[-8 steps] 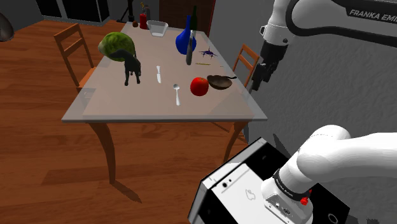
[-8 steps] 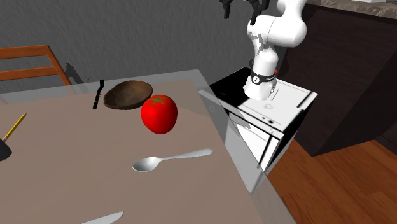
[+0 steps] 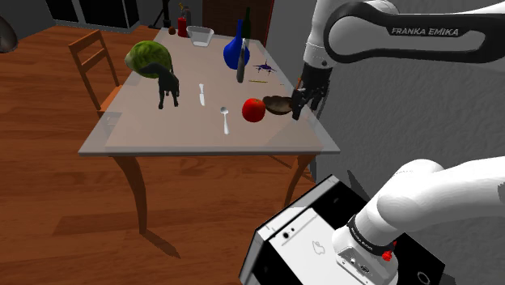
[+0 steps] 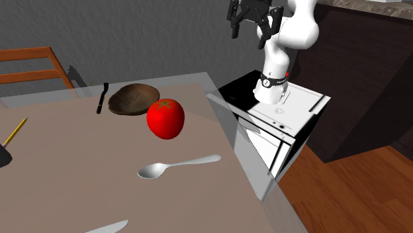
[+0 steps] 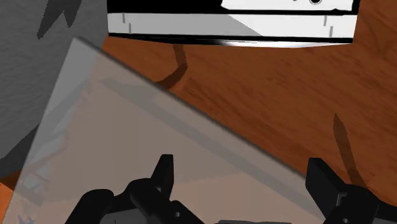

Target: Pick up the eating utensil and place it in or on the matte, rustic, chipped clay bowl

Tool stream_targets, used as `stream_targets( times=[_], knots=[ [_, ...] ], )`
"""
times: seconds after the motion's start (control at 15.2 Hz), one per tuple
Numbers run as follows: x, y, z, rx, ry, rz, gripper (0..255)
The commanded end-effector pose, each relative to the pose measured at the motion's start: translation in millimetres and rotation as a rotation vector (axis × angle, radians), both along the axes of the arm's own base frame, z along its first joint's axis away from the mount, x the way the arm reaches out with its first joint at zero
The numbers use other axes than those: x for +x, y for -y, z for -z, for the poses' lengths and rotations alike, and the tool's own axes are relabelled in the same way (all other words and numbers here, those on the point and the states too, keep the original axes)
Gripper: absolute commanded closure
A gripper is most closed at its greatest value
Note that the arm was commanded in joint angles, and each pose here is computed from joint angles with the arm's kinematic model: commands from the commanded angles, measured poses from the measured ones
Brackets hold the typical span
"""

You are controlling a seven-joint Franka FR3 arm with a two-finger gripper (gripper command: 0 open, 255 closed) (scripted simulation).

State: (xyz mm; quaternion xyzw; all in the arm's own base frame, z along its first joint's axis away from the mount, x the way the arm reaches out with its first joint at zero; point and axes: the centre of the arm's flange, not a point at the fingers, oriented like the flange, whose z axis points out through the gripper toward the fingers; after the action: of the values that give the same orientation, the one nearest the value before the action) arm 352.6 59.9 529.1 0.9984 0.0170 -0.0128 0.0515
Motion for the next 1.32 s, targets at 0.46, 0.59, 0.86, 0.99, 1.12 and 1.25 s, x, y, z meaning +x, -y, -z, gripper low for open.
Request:
stream_targets(
  times=[0.46, 0.59, 0.86, 0.99, 1.12, 1.25],
  knots=[
    [88, -50, 54, -0.028, 0.053, 0.166, 0],
    [109, -60, 66, -0.034, 0.064, 0.203, 0],
    [152, -76, 89, -0.047, 0.086, 0.275, 0],
    [175, -83, 101, -0.053, 0.097, 0.312, 0],
    [197, -89, 112, -0.059, 0.109, 0.348, 0],
    [220, -94, 123, -0.066, 0.120, 0.385, 0]
  ],
)
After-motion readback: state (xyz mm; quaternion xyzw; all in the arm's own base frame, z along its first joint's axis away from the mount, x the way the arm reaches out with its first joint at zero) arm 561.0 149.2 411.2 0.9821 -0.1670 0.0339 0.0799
